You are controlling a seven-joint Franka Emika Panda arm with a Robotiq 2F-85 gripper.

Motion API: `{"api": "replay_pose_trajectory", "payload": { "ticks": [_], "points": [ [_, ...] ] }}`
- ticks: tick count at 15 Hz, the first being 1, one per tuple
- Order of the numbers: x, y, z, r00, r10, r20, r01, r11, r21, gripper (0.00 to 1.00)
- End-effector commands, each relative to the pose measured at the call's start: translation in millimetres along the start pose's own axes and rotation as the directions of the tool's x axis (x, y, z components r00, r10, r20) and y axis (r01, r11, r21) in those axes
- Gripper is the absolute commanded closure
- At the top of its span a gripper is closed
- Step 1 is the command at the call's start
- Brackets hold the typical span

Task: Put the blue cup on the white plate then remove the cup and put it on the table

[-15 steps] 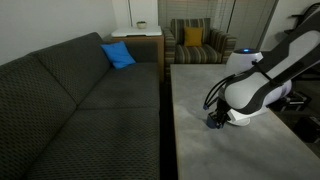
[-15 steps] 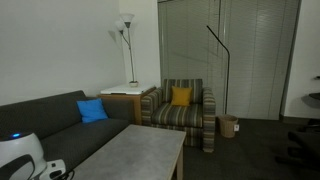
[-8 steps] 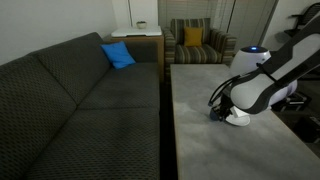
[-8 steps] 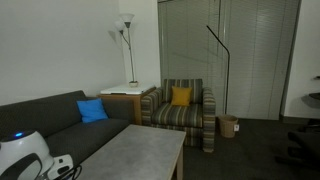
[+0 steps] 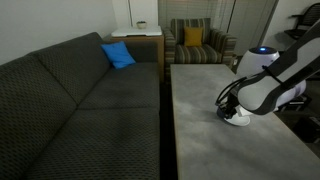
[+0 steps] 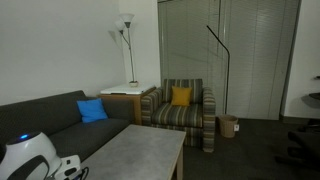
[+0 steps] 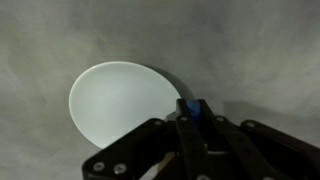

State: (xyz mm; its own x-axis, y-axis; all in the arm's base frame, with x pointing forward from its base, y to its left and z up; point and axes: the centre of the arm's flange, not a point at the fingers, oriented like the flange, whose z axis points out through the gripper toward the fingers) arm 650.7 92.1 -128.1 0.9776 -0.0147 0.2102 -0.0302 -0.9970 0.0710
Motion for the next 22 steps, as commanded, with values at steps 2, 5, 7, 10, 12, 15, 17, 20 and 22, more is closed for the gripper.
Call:
{"api": "replay_pose_trajectory", "payload": {
  "ticks": [2, 5, 7, 10, 12, 15, 17, 20, 22],
  "points": [
    [-1, 32, 5, 0.995, 0.086, -0.041, -0.087, 0.996, -0.004, 0.97],
    [0, 51, 11, 0.990, 0.136, -0.044, -0.136, 0.991, 0.000, 0.97],
    [3, 62, 22, 0.987, 0.161, -0.028, -0.160, 0.987, 0.015, 0.97],
    [7, 70, 32, 0.984, 0.179, 0.003, -0.179, 0.983, 0.049, 0.97],
    [10, 73, 37, 0.982, 0.188, 0.019, -0.188, 0.980, 0.067, 0.97],
    [14, 78, 41, 0.981, 0.194, 0.030, -0.196, 0.977, 0.082, 0.97],
    [16, 79, 43, 0.981, 0.191, 0.044, -0.195, 0.977, 0.088, 0.97],
    [18, 77, 44, 0.981, 0.155, 0.115, -0.164, 0.983, 0.078, 0.97],
    [18, 73, 42, 0.980, 0.129, 0.153, -0.141, 0.987, 0.074, 0.97]
  ]
}}
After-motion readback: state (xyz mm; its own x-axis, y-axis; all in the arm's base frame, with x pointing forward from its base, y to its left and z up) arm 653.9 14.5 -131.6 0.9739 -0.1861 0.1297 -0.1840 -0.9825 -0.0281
